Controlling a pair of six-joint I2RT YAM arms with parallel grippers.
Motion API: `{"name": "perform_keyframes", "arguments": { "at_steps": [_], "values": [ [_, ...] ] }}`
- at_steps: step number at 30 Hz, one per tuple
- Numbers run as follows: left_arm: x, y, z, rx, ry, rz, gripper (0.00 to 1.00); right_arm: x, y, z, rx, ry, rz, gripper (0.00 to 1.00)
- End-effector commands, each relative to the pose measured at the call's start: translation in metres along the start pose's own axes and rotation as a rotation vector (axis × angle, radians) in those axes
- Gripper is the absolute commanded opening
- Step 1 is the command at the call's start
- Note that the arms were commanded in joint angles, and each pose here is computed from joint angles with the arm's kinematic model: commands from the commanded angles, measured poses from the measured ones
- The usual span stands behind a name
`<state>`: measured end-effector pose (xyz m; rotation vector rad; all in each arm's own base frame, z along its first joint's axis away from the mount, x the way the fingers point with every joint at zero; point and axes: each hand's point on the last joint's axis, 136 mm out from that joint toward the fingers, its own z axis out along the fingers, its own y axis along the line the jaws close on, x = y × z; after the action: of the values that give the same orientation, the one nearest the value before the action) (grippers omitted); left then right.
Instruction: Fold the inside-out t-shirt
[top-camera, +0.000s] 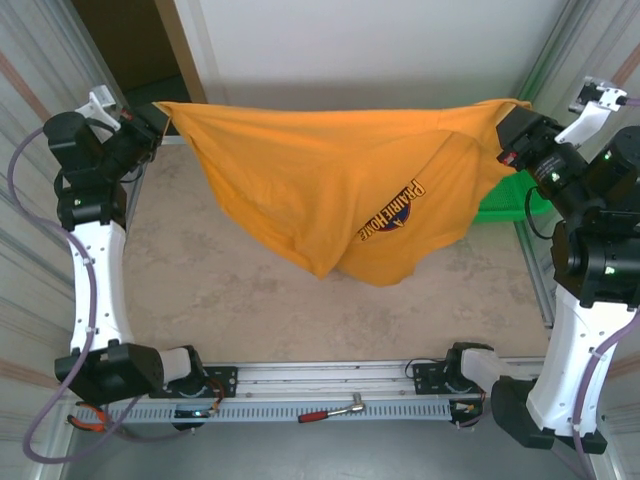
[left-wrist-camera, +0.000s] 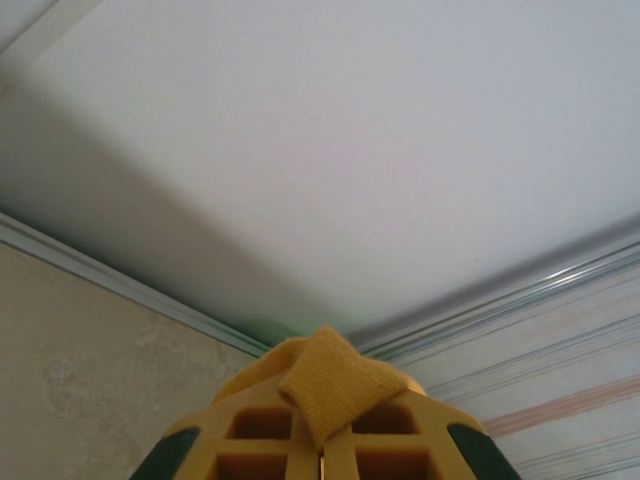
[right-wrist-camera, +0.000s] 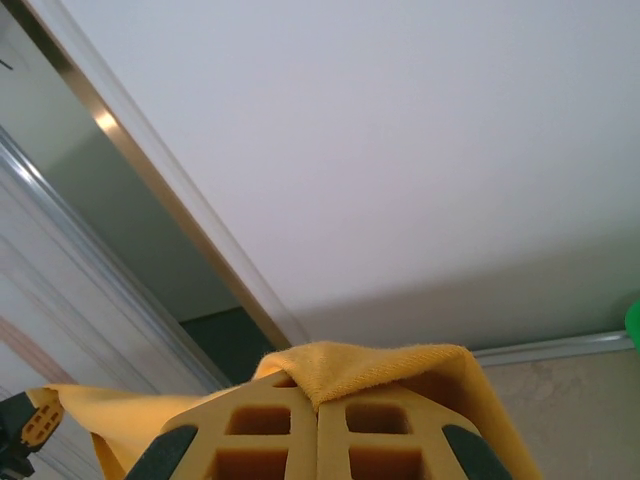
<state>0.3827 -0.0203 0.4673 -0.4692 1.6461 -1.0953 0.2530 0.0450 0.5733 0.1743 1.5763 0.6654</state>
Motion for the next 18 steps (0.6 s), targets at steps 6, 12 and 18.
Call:
{"name": "perform_keyframes", "arguments": {
  "at_steps": [6,12,18],
  "values": [
    [0.066,0.106,0.034,-0.196,0.144,-0.104,0.12,0.114,-0.099,0.075,0.144,0.215,0.177,0.0],
    [0.131,0.223,0.08,-0.363,0.311,-0.165,0.24,0.23,-0.163,0.126,0.274,0.397,0.211,0.0],
    [0.136,0.27,0.122,-0.388,0.359,-0.155,0.39,0.288,-0.196,0.16,0.345,0.498,0.201,0.0]
  ]
}}
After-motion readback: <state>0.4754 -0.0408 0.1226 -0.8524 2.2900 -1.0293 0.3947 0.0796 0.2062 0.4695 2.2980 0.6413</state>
